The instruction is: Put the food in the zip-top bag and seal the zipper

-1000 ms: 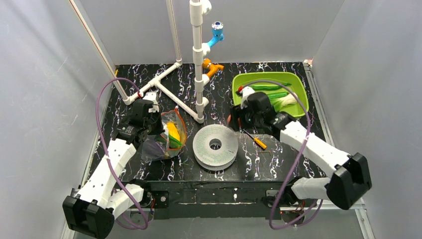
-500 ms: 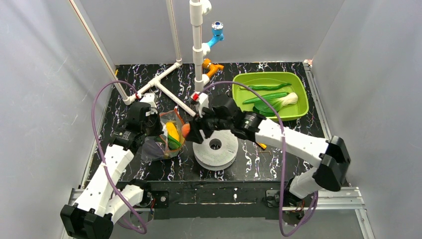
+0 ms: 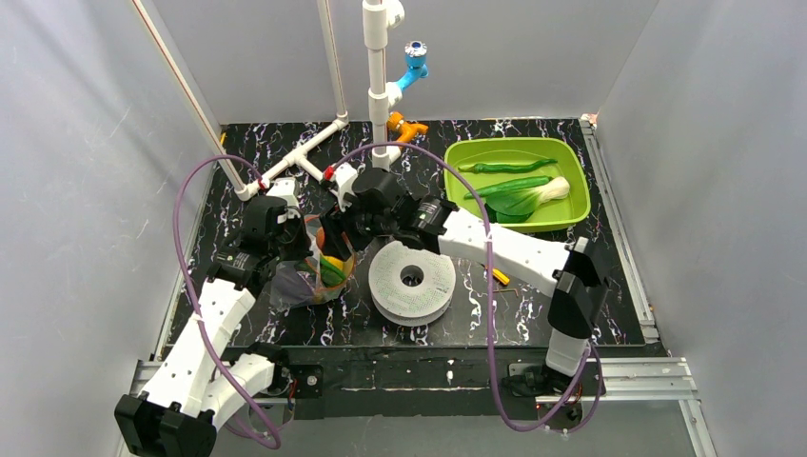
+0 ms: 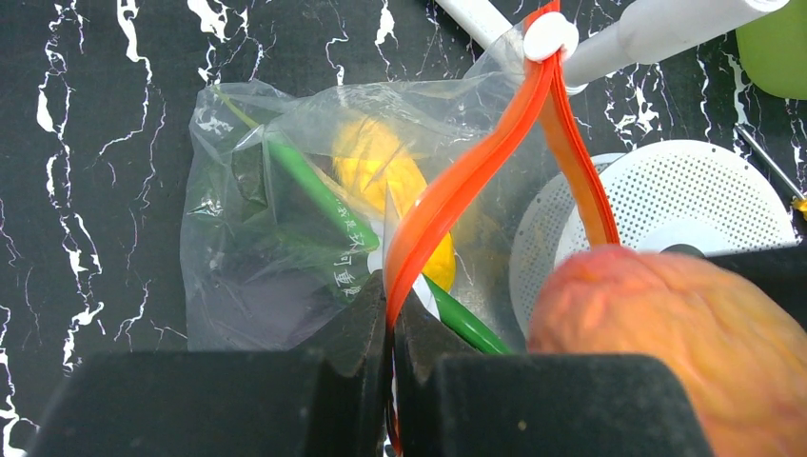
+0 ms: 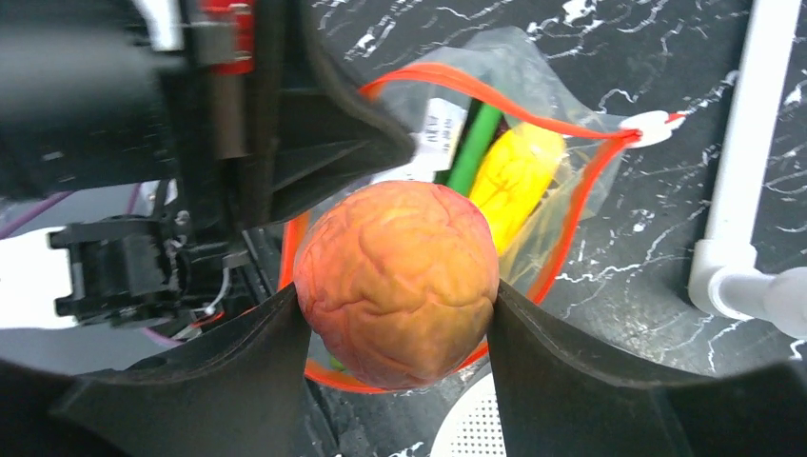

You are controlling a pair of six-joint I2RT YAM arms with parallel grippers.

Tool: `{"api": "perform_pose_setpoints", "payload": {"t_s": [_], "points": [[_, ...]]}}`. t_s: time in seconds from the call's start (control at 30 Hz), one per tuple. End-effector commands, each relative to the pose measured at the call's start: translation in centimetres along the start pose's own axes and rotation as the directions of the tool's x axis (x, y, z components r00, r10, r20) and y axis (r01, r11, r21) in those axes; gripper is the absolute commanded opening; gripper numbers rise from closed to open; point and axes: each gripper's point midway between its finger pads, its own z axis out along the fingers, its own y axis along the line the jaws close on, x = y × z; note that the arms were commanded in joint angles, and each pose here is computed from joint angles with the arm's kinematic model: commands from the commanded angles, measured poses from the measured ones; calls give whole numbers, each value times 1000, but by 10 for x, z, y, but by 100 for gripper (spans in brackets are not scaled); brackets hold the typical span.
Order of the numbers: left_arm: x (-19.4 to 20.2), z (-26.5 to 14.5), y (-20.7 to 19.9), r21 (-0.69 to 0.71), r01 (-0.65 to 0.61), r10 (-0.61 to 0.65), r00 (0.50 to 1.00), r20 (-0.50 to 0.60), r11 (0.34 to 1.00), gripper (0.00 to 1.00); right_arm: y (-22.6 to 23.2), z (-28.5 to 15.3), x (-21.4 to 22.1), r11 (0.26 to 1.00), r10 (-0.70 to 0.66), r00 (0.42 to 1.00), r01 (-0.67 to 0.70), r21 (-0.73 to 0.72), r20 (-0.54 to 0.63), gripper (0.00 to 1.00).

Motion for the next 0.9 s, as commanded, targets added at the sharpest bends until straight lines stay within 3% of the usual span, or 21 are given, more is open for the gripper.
{"api": "perform_pose_setpoints", "payload": {"t_s": [0.0,0.3,0.67,0.87], "points": [[-4,-4,1,-2,-10,10,1000,29,1000,0,-11,2,-21,997,-2,999,-1,79,38,64],[-6,-7,4,-14,-8,9,999,46,1000,0,-19,20,-14,994,8,1000,-6,108,-14,94],[-3,-4,-4,38,-42,40,998,44,998,0,-13,-15,-17,993,-95,994,91,71,48,95],[-4,-9,-20,143,-74,63,995,82,987,0,-28,-56,-7,993,-116,982,120,-18,147,86]]}}
